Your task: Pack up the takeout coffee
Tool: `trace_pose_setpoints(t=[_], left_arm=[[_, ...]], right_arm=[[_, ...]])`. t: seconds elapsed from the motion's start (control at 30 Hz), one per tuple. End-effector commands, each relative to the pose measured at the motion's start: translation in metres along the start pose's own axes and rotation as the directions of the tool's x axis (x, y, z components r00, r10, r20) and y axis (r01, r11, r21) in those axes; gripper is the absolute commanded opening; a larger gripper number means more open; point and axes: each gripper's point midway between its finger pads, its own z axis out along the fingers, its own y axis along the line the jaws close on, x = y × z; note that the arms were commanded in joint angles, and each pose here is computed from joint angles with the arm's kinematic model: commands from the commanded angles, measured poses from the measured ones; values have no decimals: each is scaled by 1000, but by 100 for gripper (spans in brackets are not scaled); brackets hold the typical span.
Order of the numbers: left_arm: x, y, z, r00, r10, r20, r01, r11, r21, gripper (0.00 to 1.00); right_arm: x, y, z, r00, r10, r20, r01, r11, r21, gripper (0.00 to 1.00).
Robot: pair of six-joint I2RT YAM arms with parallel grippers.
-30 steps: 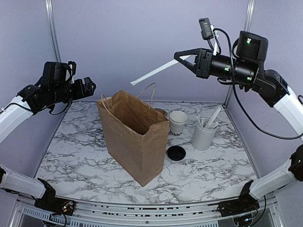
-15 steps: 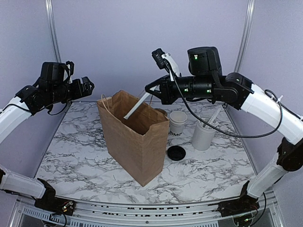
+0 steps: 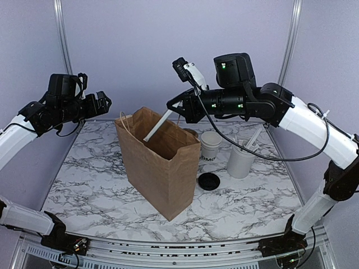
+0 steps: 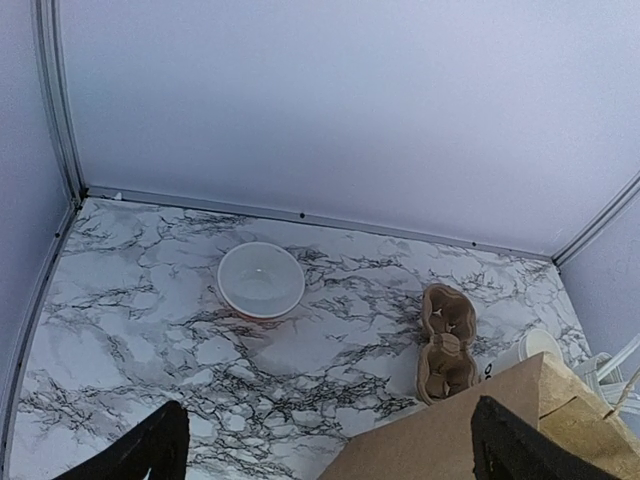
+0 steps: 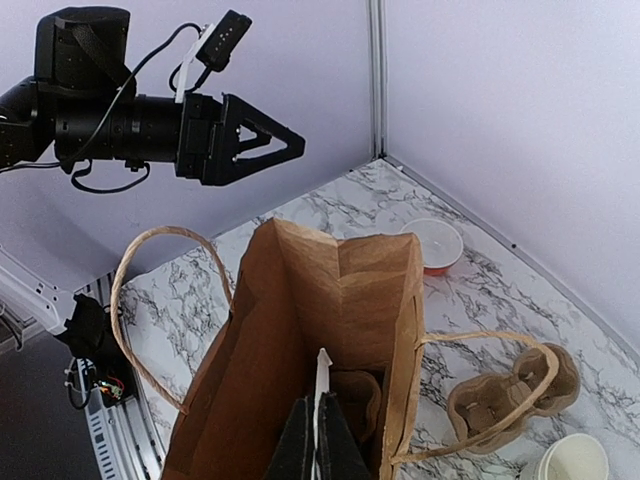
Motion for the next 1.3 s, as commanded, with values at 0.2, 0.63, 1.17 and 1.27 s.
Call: trace_pose_setpoints(t=[0.2,0.63,1.17,1.27], left_arm=[[4,5,1,1000,-9,-8,9,1000,-1,99],[6,5,1,1000,-15,-15,15,1000,9,99],[10,10,5,999,-45,-20,45,999,12,99],[12,14,6,998,-55,-18,55,998,5,99]], right_arm=[[7,5,12,999,-26,-45,27,1000,9,13],[4,-2,7,999,-27,-34,28,998,54,47],[7,-57,-35,997,45,56,-56,976,212,97],[10,-78,-55,992,65,107,-91,962,256,99]])
